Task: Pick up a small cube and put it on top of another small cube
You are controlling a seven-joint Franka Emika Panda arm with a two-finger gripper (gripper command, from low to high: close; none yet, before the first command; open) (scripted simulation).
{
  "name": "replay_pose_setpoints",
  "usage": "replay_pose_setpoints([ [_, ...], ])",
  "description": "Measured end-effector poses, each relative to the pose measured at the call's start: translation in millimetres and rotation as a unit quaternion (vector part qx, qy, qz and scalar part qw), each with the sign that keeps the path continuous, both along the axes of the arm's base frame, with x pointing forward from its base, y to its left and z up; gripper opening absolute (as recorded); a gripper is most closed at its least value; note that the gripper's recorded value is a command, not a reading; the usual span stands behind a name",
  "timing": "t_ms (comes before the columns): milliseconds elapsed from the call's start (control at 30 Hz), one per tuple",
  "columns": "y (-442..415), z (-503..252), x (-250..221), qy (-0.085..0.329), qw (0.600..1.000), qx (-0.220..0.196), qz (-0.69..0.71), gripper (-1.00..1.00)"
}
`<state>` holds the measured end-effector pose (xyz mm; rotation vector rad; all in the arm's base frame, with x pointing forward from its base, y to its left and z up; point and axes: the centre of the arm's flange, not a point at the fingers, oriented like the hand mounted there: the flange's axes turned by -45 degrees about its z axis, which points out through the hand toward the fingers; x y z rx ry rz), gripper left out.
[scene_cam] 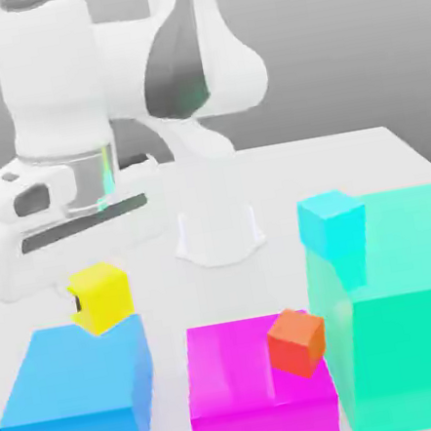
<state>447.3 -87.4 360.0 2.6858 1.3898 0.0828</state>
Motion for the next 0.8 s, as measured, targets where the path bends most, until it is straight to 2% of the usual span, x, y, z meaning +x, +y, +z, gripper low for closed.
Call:
replay_pose_setpoints([
  [167, 70.8, 29.2, 7.7, 0.0, 0.987, -0.02, 0.159, -1.0],
  [333, 138.0, 55.0, 2.3, 0.0, 0.951, -0.04, 0.306, -1.0],
  [533, 157.8, -16.6, -18.4, 0.052, 0.948, 0.014, 0.315, -1.0],
  [667, 160.4, -70.9, -21.3, 0.061, 0.948, 0.023, 0.313, -1.0],
  [700, 159.5, -83.8, -21.9, 0.061, 0.948, 0.022, 0.312, 1.0],
  [800, 159.5, -83.8, -21.9, 0.061, 0.948, 0.022, 0.312, 1.0],
])
